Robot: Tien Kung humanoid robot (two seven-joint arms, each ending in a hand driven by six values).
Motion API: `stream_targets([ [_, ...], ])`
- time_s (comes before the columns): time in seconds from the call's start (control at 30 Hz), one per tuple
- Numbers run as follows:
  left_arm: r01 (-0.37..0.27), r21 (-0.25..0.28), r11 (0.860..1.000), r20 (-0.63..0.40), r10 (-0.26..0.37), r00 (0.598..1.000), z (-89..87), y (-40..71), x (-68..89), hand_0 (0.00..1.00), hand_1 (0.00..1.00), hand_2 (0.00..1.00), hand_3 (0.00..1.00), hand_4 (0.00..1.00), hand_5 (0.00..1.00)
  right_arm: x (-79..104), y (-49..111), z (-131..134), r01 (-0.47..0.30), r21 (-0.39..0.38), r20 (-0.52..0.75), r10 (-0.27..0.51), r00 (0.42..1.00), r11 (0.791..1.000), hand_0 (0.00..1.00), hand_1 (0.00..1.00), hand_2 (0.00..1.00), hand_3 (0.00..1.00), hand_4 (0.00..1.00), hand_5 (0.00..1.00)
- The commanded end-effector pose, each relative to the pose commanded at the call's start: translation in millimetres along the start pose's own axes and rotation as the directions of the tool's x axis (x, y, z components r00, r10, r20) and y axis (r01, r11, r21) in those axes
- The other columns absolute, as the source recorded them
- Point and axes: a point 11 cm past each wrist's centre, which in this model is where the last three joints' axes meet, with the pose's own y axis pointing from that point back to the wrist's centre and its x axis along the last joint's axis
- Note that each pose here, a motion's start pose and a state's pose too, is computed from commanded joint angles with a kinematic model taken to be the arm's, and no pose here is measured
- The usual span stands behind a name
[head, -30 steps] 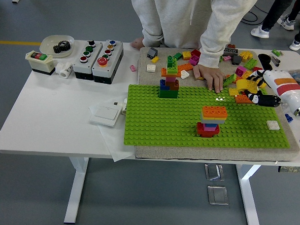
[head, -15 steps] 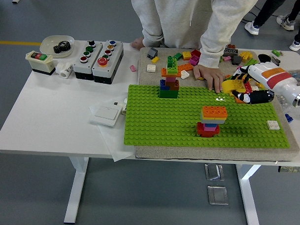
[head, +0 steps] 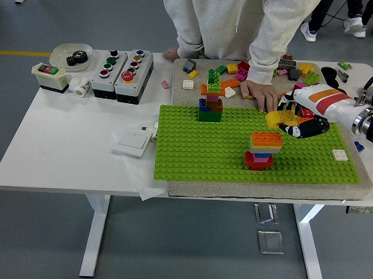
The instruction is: Pick up the brick,pile it on top of brick,press brick,pick up the brick,pile it on top of brick,press brick
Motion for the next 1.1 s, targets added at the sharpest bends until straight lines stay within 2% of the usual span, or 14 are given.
stream_targets([
  [0.17,0.0,0.003,1.0,0.001,0.0,1.0,-1.2,-0.1,0.3,0.779,0.729,0.639,0.559,0.583,0.6,1.8,5.2,-8.6,-0.008,-0.003,0.009,0.008,1.0,1.0,0.491,0.48,0.531,0.491,0.573,0.313],
  [0.37,-0.001,0.006,1.0,0.003,0.001,1.0,-2.0,-0.2,0.8,0.779,0.729,0.639,0.56,0.583,0.599,-0.9,9.6,-21.6,0.002,0.03,0.054,-0.003,0.999,1.0,0.482,0.48,0.532,0.492,0.577,0.315],
  [0.63,0.0,0.003,1.0,0.003,0.0,1.0,-0.7,0.0,0.7,0.78,0.73,0.64,0.558,0.583,0.599,-12.5,6.9,-27.9,0.036,0.048,0.079,-0.04,0.996,0.998,0.476,0.485,0.539,0.497,0.604,0.341],
  [1.1,-0.001,-0.003,1.0,0.0,0.001,1.0,2.3,0.5,1.6,0.783,0.727,0.639,0.558,0.583,0.601,-15.9,3.5,-28.6,0.031,0.043,0.101,-0.036,0.994,0.999,0.474,0.488,0.541,0.5,0.628,0.362],
])
